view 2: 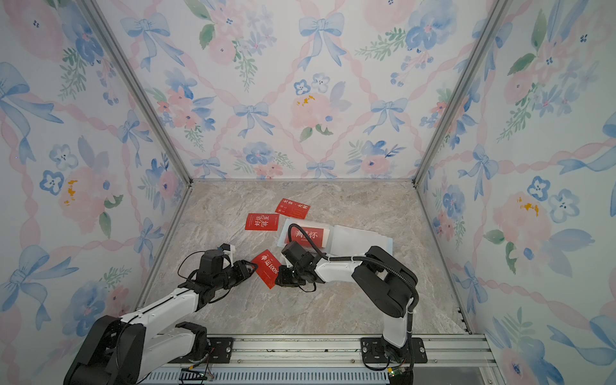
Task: Place the photos into the photo albums
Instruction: Adjust the photo at the center of the board, then pick up the photo at the center of the board, then insert the photo into the photo album.
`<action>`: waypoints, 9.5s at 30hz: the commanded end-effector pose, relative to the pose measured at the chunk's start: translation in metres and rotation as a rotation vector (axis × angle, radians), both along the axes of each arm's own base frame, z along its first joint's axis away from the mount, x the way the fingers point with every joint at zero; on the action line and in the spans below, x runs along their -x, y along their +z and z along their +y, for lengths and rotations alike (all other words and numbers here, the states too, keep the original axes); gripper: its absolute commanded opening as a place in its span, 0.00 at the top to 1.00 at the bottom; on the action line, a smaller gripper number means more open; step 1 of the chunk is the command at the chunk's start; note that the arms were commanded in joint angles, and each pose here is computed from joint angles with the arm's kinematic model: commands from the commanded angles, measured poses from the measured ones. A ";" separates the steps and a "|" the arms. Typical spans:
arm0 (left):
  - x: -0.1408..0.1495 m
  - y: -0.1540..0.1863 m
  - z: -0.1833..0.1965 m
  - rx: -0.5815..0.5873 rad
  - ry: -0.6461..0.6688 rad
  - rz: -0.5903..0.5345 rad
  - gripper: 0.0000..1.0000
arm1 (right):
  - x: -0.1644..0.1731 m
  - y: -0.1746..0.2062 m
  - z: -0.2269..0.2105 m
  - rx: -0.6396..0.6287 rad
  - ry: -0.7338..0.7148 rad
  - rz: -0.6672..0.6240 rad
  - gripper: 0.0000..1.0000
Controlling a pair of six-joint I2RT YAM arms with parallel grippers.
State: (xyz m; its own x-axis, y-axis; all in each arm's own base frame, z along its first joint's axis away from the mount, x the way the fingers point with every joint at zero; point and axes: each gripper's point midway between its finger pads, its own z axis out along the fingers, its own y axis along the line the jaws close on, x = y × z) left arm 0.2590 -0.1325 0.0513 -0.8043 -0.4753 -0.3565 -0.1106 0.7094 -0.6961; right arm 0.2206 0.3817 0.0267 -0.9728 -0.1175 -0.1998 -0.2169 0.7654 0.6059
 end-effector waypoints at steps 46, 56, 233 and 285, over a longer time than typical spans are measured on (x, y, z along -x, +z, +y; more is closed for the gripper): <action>-0.056 -0.026 0.001 -0.147 -0.117 0.100 0.58 | -0.029 0.008 0.007 -0.195 -0.206 -0.019 0.75; -0.049 -0.024 0.003 -0.147 -0.117 0.089 0.58 | -0.016 0.007 -0.012 -0.129 -0.231 -0.003 0.75; -0.080 0.132 -0.172 0.378 -0.598 -0.234 1.00 | -0.094 0.164 -0.189 -0.299 -0.248 -0.285 0.97; -0.148 0.049 -0.214 0.290 -0.530 -0.096 1.00 | -0.119 0.106 -0.255 -0.192 -0.403 -0.174 0.82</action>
State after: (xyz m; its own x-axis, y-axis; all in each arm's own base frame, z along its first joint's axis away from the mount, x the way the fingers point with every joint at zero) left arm 0.4079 -0.3429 0.1059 -0.9264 -0.1322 -0.3525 0.2659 0.4330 -0.8613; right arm 0.3437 0.1297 0.1290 -0.8820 0.3276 -0.3387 -0.0252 0.6850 0.7281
